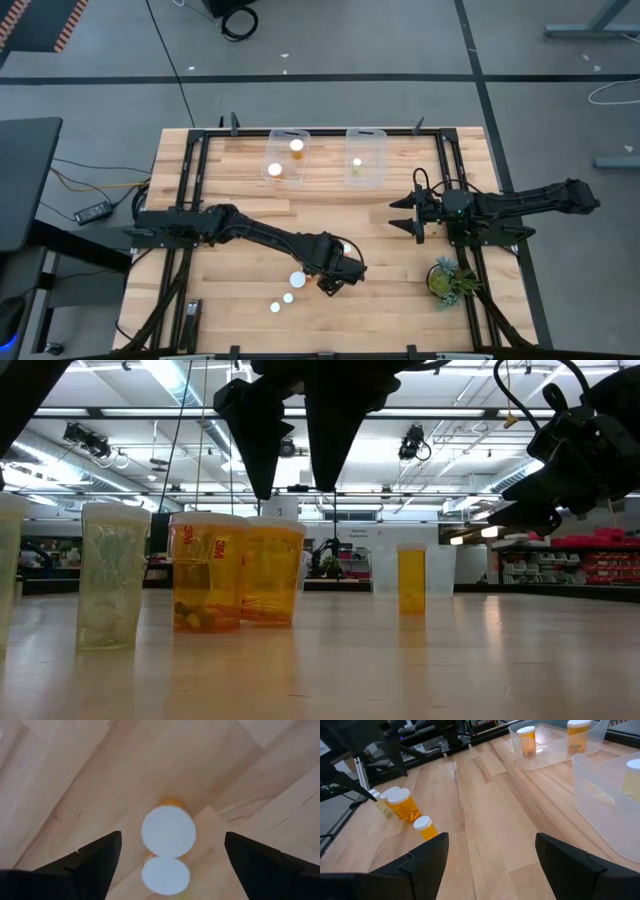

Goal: Pick and place medicine bottles into bin by pill shape (circle, oval)
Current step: Put the big orange pill bottle into the left transparent bin

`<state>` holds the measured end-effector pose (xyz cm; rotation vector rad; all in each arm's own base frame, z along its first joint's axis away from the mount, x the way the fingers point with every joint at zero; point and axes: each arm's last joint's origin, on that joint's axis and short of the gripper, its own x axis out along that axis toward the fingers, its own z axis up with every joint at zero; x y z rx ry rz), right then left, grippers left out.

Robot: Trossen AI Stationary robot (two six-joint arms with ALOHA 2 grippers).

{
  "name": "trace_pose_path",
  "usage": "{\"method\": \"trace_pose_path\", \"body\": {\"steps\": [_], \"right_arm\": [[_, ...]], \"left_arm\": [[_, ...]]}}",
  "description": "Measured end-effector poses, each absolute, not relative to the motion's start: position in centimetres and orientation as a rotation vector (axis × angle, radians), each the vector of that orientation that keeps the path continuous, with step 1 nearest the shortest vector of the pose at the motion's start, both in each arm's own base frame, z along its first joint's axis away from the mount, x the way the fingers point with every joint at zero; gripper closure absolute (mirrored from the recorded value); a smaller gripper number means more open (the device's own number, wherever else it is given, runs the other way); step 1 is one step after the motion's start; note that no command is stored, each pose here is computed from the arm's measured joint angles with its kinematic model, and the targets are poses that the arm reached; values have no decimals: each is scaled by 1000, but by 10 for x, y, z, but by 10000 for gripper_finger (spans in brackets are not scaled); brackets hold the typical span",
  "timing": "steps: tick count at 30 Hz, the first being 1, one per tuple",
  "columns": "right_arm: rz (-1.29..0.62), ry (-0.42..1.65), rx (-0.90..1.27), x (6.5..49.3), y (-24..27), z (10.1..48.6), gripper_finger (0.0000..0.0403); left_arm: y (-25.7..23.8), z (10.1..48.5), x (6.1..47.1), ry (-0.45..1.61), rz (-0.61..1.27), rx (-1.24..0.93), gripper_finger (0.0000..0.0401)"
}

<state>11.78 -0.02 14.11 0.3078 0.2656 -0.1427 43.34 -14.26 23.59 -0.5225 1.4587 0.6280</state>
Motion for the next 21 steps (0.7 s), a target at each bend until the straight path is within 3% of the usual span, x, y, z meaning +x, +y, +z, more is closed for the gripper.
{"method": "trace_pose_path", "body": {"steps": [15,21], "right_arm": [[-143,266,308,118,0,141,98],[-143,266,307,118,0,141,98]], "left_arm": [[-144,227,436,1486,622,-519,37],[-145,204,436,1536,613,-508,37]]}}
